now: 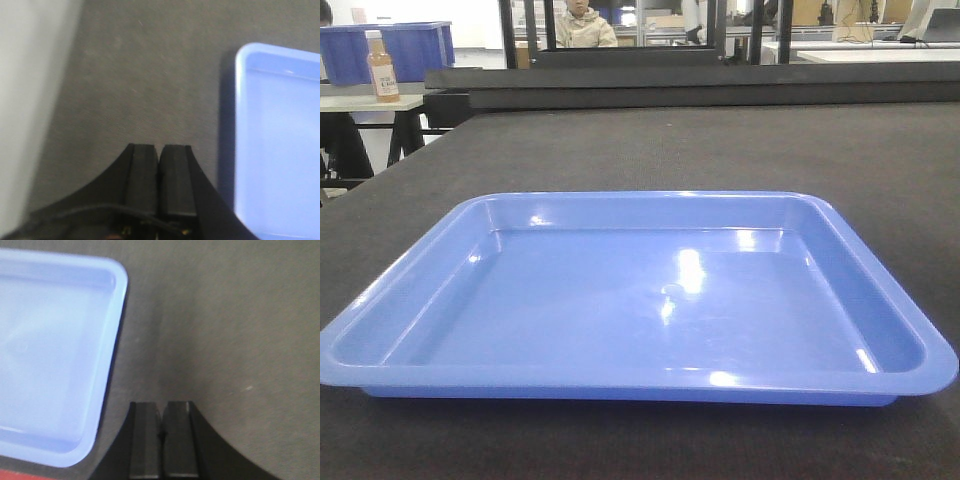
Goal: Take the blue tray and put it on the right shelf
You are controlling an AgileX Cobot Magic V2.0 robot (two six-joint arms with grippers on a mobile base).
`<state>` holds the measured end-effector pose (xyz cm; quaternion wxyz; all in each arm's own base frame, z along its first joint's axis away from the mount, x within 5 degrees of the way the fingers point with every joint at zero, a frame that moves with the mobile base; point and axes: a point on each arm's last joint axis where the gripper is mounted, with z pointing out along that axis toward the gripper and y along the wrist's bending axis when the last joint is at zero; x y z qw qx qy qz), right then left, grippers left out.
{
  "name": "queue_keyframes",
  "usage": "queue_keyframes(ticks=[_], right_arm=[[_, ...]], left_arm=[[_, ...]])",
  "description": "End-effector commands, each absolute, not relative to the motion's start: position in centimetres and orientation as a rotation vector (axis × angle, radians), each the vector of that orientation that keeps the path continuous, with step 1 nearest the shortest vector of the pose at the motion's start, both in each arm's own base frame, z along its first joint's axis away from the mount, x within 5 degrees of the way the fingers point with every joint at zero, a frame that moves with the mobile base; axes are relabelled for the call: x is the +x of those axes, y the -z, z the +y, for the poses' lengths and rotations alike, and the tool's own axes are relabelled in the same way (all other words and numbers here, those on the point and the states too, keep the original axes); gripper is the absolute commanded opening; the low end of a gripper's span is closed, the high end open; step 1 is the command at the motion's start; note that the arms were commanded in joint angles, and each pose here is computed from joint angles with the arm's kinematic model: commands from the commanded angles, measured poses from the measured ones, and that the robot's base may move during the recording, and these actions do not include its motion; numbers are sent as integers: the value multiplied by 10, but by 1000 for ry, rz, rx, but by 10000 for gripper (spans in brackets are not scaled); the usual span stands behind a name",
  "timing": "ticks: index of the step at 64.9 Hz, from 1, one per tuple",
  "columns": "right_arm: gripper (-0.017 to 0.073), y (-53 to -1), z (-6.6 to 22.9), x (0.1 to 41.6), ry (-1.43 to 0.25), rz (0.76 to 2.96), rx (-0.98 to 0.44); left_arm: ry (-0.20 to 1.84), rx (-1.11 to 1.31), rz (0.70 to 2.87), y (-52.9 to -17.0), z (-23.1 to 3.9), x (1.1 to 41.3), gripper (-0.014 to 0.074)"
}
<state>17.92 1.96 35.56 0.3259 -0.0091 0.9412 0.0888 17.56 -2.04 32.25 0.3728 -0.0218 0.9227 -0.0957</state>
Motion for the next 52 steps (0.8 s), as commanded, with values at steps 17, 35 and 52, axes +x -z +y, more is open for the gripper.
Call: queue_keyframes(ticks=[17, 35, 52], right_arm=[[56, -316, 35, 237, -256, 2639, 199], [56, -289, 83, 247, -229, 2742, 199], [56, -283, 106, 266, -247, 2813, 173]], left_arm=[[320, -9, 2465, -312, -59, 224, -41], [249, 49, 2623, -299, -108, 251, -41], [246, 115, 2713, -298, -133, 276, -41]])
